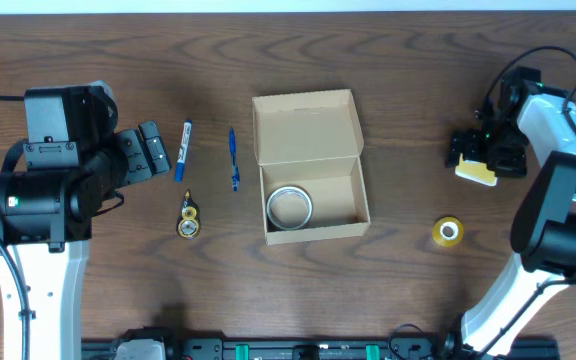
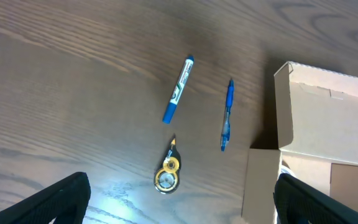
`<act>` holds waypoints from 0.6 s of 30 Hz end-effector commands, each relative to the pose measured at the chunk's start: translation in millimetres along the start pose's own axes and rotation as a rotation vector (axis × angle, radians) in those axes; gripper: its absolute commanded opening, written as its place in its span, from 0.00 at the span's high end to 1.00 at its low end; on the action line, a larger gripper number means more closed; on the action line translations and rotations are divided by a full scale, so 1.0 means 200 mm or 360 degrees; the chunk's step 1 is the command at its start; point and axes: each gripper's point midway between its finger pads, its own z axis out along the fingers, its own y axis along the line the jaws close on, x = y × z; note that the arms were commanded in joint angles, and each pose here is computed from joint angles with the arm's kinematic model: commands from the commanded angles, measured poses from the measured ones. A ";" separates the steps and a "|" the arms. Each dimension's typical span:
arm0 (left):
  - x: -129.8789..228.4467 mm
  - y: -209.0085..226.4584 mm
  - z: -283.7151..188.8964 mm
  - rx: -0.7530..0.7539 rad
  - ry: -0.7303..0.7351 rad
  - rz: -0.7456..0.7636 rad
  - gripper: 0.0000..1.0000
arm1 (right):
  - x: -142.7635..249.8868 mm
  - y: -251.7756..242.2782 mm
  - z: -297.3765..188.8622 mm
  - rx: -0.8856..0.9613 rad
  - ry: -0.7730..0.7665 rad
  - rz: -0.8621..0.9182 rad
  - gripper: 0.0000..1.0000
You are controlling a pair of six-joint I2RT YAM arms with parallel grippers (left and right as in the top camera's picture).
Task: Pack container
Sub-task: 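Lower the right gripper and grasp the yellow notepad's edge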
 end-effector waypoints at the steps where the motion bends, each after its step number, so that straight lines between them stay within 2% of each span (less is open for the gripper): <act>1: -0.02 0.00 -0.01 0.0005 -0.0012 0.0029 0.05 | 0.01 -0.04 -0.02 0.0009 -0.0007 0.0011 0.01; 18: -0.02 -0.01 -0.01 0.0027 -0.0018 0.0030 0.05 | 0.02 -0.06 -0.01 0.0003 -0.0009 0.0003 0.01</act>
